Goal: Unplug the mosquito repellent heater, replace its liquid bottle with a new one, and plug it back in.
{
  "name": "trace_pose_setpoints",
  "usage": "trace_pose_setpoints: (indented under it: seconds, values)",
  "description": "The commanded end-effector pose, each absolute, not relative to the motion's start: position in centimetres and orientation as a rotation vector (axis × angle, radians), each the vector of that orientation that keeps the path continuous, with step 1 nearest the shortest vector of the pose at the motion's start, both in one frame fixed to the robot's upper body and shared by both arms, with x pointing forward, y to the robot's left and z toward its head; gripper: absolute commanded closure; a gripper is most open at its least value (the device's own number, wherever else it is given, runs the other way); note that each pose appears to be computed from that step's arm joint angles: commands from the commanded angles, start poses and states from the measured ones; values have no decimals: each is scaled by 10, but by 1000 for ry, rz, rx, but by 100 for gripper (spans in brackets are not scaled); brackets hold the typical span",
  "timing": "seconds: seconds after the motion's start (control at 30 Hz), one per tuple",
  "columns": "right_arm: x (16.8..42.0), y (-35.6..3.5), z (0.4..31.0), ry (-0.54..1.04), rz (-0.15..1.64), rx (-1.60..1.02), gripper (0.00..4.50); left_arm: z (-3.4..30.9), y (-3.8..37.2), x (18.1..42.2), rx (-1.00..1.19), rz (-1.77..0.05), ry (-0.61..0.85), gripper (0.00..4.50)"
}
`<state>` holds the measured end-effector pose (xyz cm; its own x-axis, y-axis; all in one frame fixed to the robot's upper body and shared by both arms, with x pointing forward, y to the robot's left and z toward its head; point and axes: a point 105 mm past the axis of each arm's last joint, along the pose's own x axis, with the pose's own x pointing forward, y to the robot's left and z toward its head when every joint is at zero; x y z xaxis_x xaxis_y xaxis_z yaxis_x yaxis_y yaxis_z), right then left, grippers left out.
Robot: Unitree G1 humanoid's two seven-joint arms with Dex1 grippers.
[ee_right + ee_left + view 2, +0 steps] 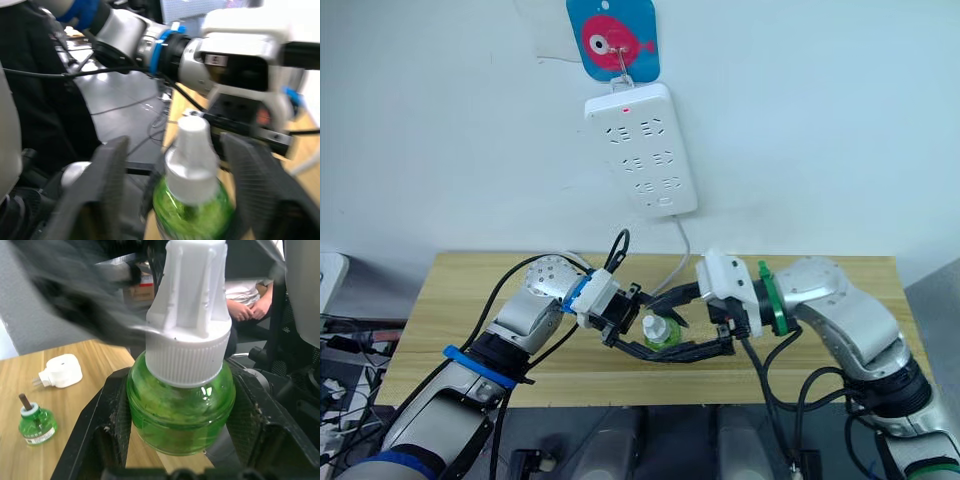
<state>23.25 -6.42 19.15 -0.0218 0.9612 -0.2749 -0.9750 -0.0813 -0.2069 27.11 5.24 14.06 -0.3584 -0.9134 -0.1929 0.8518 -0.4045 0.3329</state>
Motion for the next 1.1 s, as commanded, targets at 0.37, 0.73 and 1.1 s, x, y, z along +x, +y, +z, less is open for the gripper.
trace_pose_setpoints:
  seconds: [0.37,0.73,1.1]
  values:
    - [242,-63,197,-75,937,-270,6,148,42,304,320,-1574,-181,222]
    - [247,-45,181,-40,832,-163,129,149,40,302,331,-1570,-186,222]
    - [237,-41,184,-53,938,-166,341,146,40,297,337,-1597,-190,222]
